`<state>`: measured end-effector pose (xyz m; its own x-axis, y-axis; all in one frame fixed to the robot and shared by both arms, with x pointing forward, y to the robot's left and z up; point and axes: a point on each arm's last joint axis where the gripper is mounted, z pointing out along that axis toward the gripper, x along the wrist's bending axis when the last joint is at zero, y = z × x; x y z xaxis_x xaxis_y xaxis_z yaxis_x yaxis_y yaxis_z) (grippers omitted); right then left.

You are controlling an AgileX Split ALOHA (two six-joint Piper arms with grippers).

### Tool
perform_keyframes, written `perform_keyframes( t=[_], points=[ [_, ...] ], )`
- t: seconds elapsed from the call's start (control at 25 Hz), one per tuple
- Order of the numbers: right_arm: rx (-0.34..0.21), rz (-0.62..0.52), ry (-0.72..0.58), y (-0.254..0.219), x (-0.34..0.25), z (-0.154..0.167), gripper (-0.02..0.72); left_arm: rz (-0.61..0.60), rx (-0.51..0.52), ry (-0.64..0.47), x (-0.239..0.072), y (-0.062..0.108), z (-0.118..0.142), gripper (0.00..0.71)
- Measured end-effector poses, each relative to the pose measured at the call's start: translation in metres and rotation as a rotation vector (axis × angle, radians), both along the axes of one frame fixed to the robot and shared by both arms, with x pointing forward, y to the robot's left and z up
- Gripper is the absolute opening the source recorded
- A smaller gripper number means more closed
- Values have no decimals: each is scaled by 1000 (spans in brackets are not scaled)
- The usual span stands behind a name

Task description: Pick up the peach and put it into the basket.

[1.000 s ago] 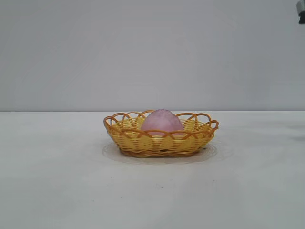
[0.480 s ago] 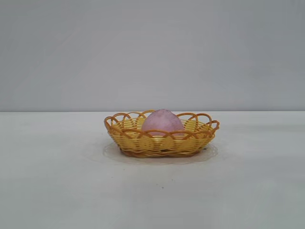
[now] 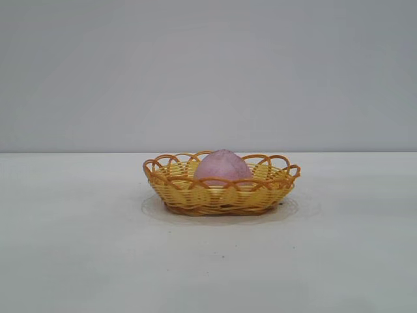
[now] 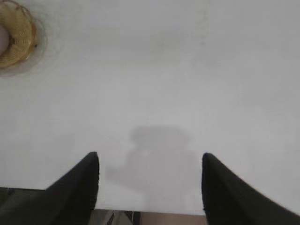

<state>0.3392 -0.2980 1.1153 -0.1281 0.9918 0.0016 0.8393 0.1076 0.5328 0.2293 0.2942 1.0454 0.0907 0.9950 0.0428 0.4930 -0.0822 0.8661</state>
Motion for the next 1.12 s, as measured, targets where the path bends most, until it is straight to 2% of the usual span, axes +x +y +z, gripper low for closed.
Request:
perform_keyframes(
  t=[0.16,0.4,0.6,0.88,1.12],
  points=[
    [-8,1,-73,4,-41,-19,406,0,0,0,0,0,0,515],
    [-6,-2,-91,8,-73,-67,406,0,0,0,0,0,0,515],
    [13,-9,-186,10,-72,-72,406,0,0,-4,0,0,0,515],
    [26,-10,-200,10,-70,-74,406,0,0,-4,0,0,0,515],
    [35,43,-201,12,-70,-74,406,0,0,-4,0,0,0,515]
  ],
)
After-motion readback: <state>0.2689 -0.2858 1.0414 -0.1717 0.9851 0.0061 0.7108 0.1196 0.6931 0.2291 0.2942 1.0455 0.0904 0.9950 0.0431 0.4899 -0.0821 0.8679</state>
